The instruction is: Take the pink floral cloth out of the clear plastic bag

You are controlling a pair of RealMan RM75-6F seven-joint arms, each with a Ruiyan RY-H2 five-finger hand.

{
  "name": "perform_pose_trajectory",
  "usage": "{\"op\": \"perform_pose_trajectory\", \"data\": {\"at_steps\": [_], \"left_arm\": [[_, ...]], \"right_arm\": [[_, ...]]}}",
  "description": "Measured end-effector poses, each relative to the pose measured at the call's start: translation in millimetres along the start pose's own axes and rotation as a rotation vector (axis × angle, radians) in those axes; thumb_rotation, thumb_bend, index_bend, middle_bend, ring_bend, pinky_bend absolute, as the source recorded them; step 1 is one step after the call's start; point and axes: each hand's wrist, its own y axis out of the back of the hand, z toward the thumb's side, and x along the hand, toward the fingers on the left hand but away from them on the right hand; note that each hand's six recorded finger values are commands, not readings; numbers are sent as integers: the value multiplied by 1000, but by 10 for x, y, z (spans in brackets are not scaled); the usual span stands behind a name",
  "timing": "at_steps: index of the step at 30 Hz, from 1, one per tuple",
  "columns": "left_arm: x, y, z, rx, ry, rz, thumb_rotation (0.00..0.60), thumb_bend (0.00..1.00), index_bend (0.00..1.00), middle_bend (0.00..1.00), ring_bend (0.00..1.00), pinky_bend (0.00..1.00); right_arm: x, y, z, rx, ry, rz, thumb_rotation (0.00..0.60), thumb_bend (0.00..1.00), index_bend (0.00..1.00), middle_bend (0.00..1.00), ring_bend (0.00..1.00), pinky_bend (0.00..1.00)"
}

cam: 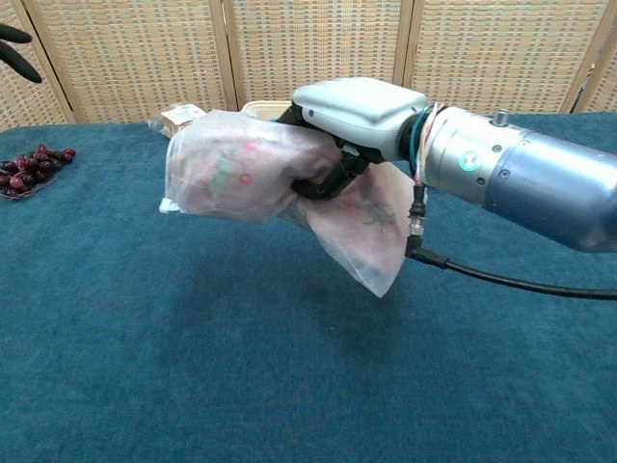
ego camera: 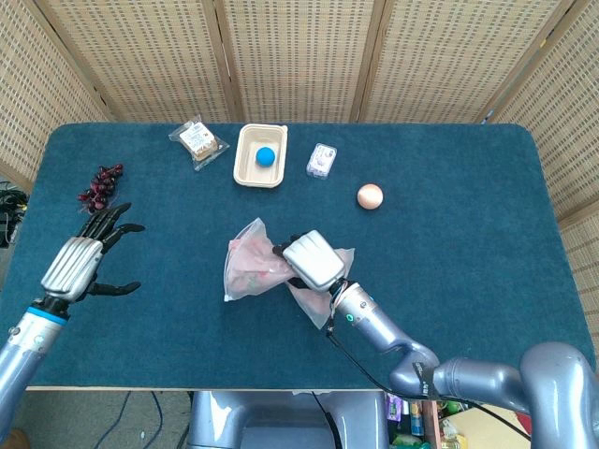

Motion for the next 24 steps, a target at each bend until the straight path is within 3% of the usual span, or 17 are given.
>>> {"op": "perform_pose_trajectory", "data": {"at_steps": [4,8,24], "left_arm": [[359,-135,165,-80,-57,-59,600,52,379,0,0,0],[588,-250,300,-78,-76,-85,600,52,391,0,0,0],[822,-479,613,-60,-84,-141,600,52,419,0,0,0]], "right_arm": [[-119,-24,146,-7,15,-20,600,749,531,659,565,647],[-197,-49,199,-2,10,-28,600,747,531,659,565,647],[-231,-75,204,-3,-2,-25,600,748,531,659,565,647]]}}
